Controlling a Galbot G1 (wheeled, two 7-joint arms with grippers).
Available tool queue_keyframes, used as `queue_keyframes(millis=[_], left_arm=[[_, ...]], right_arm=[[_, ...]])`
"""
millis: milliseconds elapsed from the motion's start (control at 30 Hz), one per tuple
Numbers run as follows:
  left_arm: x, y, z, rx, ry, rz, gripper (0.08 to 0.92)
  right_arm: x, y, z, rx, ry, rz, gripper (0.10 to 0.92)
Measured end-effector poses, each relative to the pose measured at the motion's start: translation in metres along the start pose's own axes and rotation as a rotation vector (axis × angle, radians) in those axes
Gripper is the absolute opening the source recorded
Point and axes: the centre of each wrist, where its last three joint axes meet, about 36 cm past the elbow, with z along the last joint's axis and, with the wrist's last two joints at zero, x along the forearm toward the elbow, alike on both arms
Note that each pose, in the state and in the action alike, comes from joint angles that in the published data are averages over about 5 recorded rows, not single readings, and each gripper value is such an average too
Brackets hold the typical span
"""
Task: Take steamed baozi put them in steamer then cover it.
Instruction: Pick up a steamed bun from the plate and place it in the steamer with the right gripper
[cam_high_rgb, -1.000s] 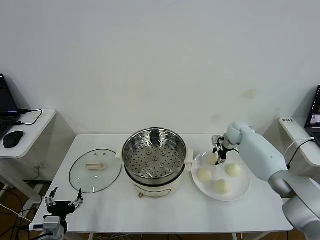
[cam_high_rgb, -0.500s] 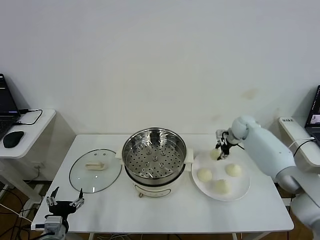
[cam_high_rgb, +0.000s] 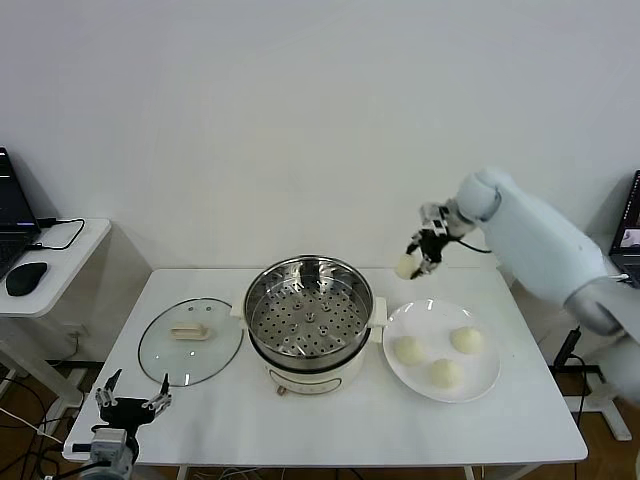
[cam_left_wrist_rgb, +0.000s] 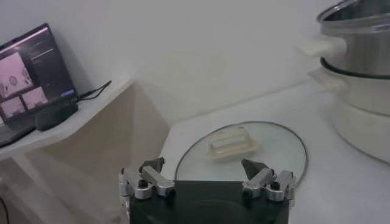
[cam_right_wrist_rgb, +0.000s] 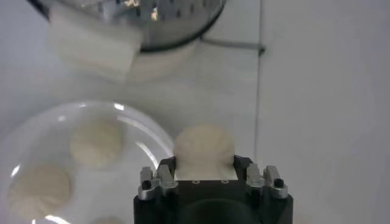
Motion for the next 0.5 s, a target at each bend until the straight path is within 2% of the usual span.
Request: queue_keyframes(millis=[267,500], left_arm=[[0.003,0.001,0.001,0.000,0.002,-0.014,0.823],[0.005,0.004,0.001,-0.005,0.002,-0.027,0.823]], right_arm=[[0.017,-0.035,-0.071,0.256,-0.047,-0.015,0.594],[0.006,-0.040,-0.121,0.532,-0.056,-0.047,0.598]])
